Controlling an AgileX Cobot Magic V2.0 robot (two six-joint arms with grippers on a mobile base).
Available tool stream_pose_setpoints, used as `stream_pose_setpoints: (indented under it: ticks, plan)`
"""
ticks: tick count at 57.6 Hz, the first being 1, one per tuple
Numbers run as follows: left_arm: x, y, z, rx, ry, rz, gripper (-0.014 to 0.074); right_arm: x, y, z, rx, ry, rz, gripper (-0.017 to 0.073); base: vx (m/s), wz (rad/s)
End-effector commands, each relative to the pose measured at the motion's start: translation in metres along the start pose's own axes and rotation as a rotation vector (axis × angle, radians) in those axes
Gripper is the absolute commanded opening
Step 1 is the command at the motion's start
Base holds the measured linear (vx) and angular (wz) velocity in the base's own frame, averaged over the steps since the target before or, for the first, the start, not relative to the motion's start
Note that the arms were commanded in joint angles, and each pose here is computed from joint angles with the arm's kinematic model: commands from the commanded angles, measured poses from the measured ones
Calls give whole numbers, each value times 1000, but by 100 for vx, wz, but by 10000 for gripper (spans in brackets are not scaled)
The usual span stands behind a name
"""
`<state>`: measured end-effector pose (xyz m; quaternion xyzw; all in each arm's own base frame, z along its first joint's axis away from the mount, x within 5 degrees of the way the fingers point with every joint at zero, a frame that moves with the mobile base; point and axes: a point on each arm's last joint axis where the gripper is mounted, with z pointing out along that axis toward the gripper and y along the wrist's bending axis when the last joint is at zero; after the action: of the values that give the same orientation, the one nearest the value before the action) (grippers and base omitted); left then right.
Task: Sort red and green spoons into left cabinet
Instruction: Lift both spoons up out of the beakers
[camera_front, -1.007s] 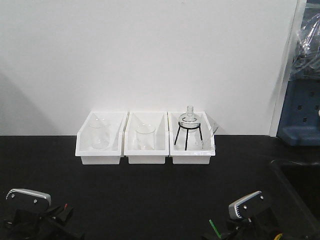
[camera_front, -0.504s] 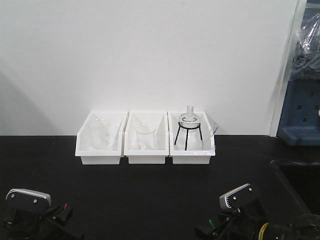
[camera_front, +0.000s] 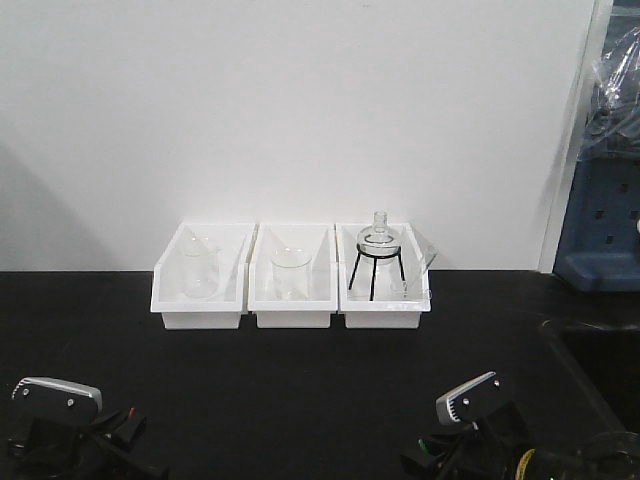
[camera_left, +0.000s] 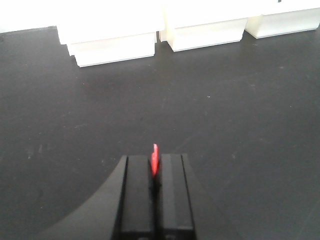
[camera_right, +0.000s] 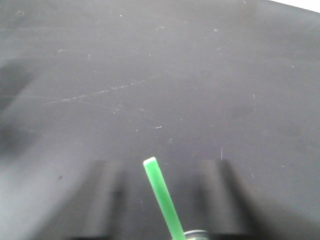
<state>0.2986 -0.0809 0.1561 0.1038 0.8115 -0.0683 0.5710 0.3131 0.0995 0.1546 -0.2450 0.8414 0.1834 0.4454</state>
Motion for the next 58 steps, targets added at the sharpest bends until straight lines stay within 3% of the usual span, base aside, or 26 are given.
stream_pose_setpoints:
  ticks: [1, 11, 58]
  plan:
    - [-25, -2, -3, 4, -142, -9, 111, -22, 3, -6, -28, -107, -20, 137, 0, 0]
    - [-25, -2, -3, 4, -143, -9, 111, -22, 3, -7, -30, -110, -19, -15, 0, 0]
    - [-57, -1, -25, 5, -241, -12, 111, -59, 13, -44, -3, -248, -71, -9, 0, 0]
